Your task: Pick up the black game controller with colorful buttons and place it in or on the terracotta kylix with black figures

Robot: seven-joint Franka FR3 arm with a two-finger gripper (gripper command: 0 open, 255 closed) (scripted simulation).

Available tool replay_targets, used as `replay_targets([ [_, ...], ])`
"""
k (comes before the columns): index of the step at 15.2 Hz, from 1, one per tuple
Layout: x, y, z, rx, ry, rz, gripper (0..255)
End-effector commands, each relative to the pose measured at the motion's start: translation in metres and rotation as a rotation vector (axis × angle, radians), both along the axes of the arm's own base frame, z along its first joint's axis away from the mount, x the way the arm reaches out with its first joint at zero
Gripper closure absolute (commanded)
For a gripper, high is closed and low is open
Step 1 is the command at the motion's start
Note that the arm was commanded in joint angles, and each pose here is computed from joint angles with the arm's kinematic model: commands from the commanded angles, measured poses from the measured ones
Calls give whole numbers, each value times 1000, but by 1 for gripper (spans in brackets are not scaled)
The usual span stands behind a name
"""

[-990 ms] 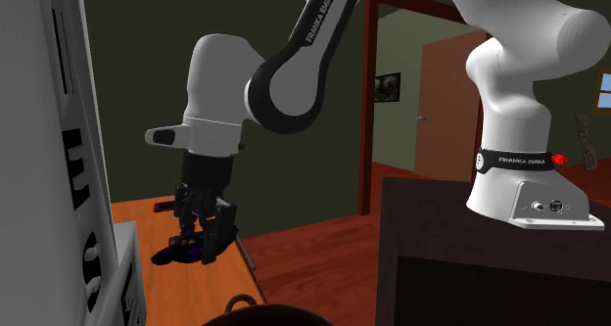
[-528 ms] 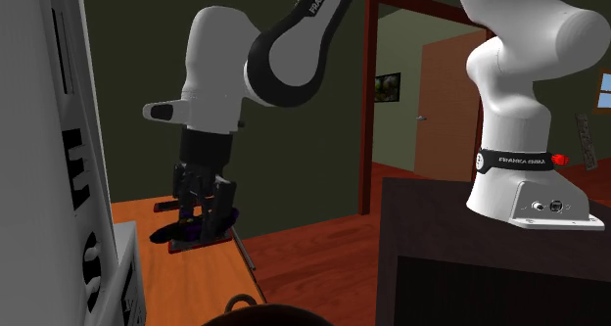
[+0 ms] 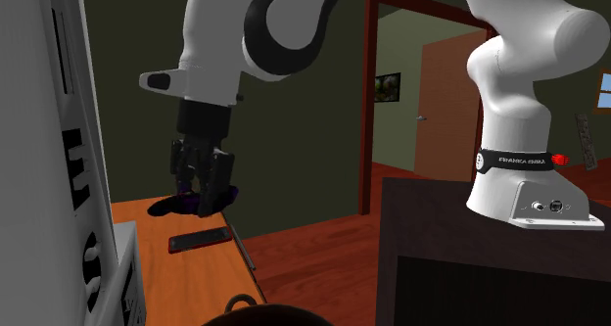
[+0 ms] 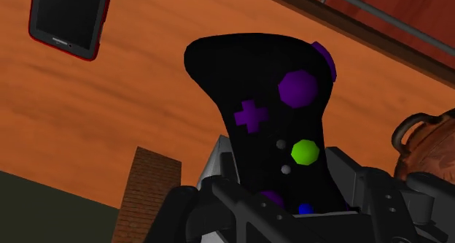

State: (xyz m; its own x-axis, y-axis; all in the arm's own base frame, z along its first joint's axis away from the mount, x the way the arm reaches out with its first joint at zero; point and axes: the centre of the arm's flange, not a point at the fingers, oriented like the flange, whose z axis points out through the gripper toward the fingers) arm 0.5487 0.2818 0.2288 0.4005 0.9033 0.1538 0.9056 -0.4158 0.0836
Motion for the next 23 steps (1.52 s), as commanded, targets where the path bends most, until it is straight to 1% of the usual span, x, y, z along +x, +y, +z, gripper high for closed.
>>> replay_targets([
  [1, 0, 0, 7, 0, 0, 0, 255],
  [20, -179, 176, 0, 0, 0, 0, 255],
  [21, -193, 190, -1, 0, 0, 0, 255],
  [23, -193, 190, -11, 0, 0, 0, 255],
])
